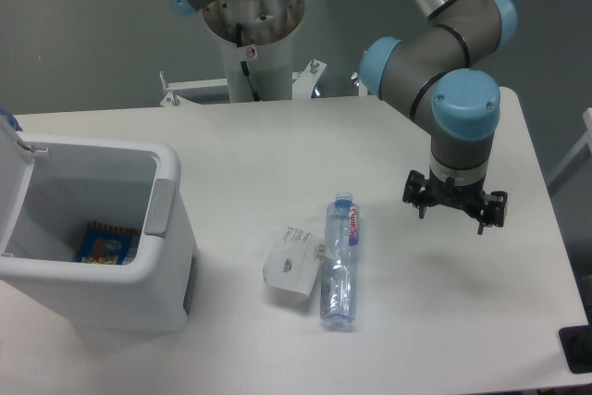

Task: Place the trash in the trash can
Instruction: 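Move the open gripper toward the white paper beside the bottle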

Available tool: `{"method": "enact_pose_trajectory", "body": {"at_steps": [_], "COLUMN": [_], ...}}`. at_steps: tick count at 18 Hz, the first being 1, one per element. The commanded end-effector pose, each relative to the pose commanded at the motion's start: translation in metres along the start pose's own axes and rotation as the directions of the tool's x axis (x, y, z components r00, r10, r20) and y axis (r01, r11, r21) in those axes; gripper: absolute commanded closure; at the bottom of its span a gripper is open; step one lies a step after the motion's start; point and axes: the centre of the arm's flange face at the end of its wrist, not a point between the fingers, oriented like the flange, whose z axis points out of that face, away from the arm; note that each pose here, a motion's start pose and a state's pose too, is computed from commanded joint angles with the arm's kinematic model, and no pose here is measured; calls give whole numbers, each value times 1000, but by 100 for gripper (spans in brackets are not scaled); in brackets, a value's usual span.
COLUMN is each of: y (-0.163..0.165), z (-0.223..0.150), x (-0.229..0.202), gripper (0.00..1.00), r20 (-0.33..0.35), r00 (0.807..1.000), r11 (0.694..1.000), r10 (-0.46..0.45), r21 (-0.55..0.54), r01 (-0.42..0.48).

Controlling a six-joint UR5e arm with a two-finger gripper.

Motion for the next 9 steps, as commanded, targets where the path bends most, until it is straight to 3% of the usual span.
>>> {"method": "enact_pose_trajectory", "body": {"at_steps": [9], "y": [0], "z": [1], "x": [2], "gripper": [0], "r20": [-2], "r00": [1000], "r11": [1000], "r10": [0], "r21": [1], "r01": [0]}}
